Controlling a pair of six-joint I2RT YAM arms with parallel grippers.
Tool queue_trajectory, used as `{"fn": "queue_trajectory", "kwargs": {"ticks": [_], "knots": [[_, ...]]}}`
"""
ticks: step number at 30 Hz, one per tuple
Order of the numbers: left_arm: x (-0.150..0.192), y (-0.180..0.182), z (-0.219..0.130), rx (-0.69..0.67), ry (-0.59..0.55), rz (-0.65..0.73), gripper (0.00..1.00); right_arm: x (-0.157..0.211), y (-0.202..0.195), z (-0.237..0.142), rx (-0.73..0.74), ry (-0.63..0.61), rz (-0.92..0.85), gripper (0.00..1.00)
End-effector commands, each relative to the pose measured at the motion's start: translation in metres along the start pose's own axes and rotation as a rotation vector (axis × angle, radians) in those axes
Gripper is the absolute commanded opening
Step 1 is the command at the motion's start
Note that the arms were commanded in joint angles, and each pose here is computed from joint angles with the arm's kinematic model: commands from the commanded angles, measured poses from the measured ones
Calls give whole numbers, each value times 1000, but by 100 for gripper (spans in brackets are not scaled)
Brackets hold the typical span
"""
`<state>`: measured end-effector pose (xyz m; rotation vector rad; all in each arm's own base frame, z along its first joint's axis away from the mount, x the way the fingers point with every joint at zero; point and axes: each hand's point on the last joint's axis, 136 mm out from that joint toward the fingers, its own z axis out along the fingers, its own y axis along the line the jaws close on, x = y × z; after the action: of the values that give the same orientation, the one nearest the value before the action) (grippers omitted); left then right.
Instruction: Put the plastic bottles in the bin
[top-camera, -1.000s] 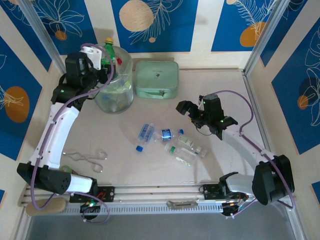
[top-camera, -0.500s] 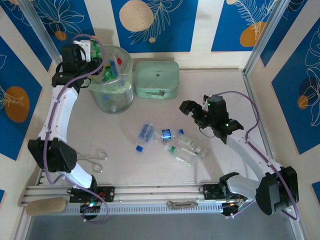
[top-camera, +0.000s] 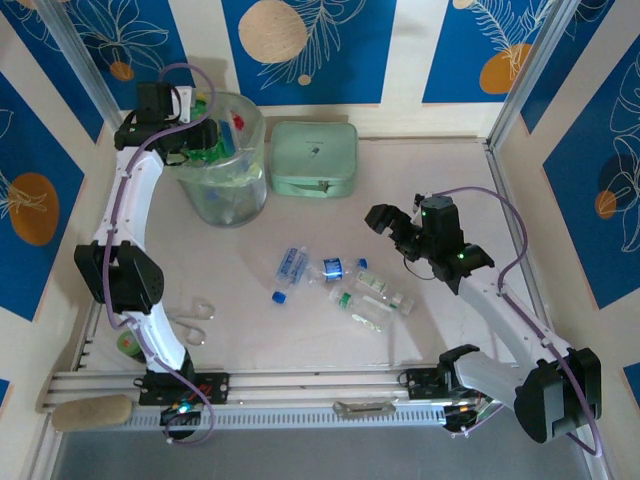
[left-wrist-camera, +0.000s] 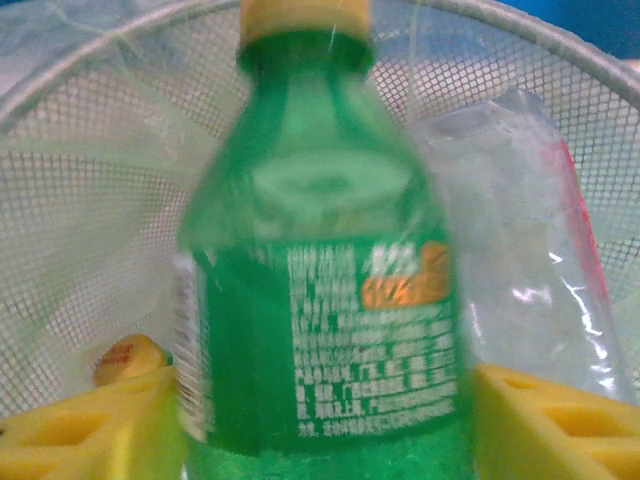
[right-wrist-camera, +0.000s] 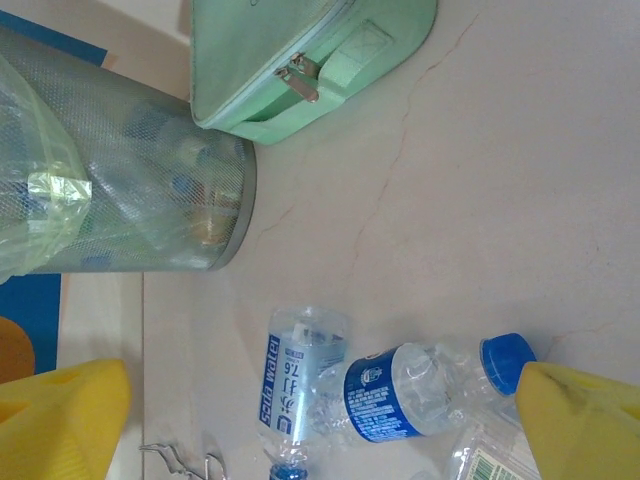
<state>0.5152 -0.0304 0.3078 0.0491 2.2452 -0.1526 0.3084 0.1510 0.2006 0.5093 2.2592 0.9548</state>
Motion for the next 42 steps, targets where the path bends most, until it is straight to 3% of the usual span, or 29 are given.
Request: {"fn": "queue_trajectory", "kwargs": {"ticks": [1, 6, 12, 17, 25, 32, 36, 42], "knots": [[-13, 0, -17, 6, -33, -8, 77, 0, -3, -6, 8, -13, -14, 99], [-27, -5, -45, 22, -92, -21, 89, 0, -3, -6, 4, -13, -10, 99], [-38, -31, -94, 142, -202, -67, 99, -1, 0, -2, -3, -10, -10, 99], [-24, -60, -128, 284, -270, -132, 100, 0, 4, 3, -14, 4, -22, 99], [61, -116, -142, 451, -182, -132, 100, 5, 10, 19, -12, 61, -40, 99], [144, -145, -138, 493, -40, -137, 100, 10, 19, 34, -8, 106, -52, 99], [191, -160, -127, 485, 46, -140, 100, 15, 23, 41, -3, 130, -51, 99], [239, -165, -99, 431, 87, -137, 100, 15, 24, 42, 25, 150, -59, 99]]}}
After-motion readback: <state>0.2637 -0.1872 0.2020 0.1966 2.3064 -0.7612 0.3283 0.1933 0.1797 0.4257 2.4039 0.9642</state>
